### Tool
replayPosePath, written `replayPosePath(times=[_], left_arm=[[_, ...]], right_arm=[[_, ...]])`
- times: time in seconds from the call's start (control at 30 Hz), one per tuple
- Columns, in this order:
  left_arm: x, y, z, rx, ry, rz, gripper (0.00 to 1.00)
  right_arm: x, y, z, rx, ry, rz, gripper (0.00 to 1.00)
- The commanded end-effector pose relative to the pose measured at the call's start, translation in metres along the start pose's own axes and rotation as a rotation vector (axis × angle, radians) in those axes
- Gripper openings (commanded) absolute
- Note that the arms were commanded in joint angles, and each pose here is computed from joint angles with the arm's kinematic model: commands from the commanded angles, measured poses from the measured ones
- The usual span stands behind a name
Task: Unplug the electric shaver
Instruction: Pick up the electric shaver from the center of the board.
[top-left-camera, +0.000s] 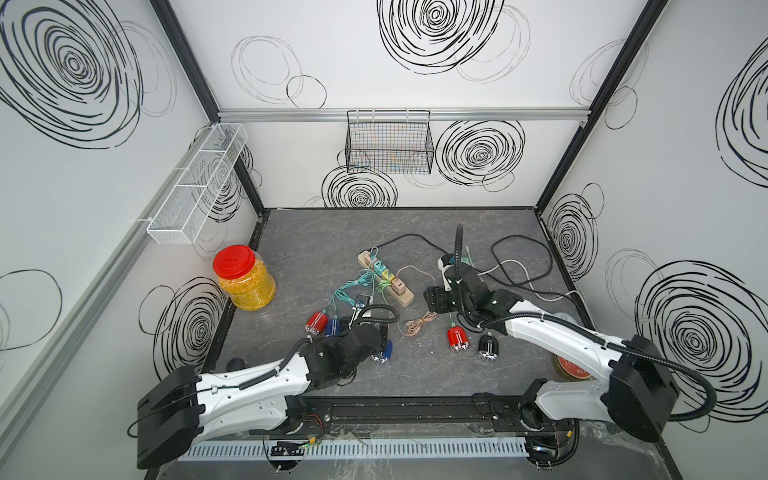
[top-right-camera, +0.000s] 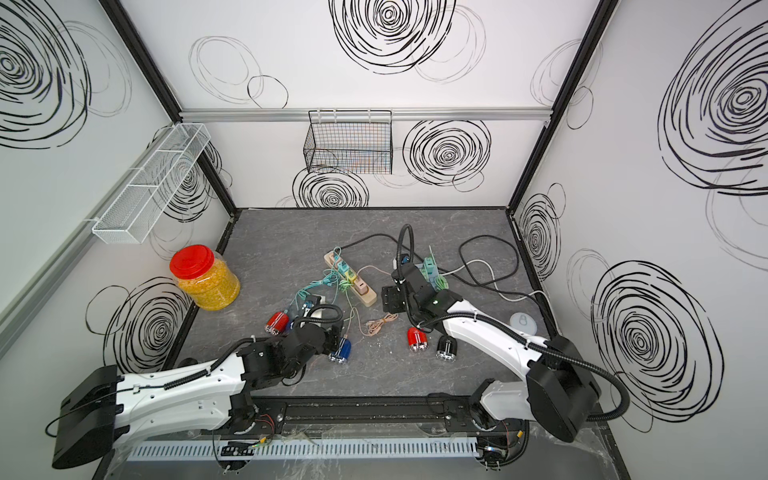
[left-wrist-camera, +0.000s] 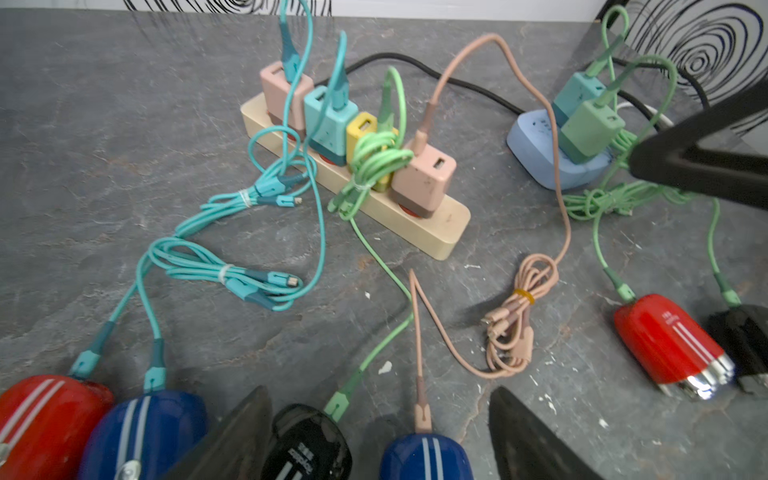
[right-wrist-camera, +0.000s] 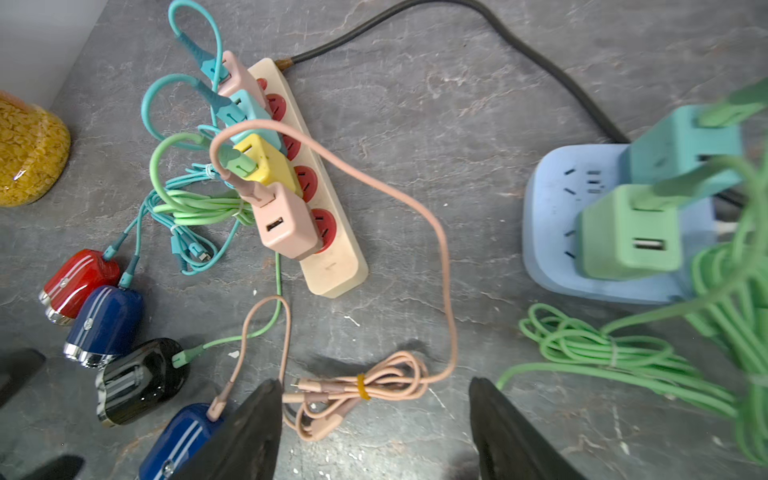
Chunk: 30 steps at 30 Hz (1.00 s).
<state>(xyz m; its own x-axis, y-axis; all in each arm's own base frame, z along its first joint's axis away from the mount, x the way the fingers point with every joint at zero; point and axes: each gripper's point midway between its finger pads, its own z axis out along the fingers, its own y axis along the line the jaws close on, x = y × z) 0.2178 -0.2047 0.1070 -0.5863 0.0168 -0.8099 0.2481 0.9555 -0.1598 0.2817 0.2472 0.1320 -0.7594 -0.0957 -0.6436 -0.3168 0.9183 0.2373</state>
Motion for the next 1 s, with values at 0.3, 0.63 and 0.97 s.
replayPosePath(times=[0.3,0.63,0.97], left_arm=[[0.058,-0.024,0.013,0.006,0.178,0.042,0.87],[0.073,-0.036,0.014,0.002,0.216,0.070,0.85],[0.087,-0.031,0.017,-0.025,0.254,0.067,0.78]], right_arm=[[0.016,-0.001,0.006,0.029,0.066,0.074,0.73],[0.023,-0.008,0.005,0.041,0.064,0.086,0.74],[0.030,-0.012,0.007,0.048,0.064,0.104,0.69]])
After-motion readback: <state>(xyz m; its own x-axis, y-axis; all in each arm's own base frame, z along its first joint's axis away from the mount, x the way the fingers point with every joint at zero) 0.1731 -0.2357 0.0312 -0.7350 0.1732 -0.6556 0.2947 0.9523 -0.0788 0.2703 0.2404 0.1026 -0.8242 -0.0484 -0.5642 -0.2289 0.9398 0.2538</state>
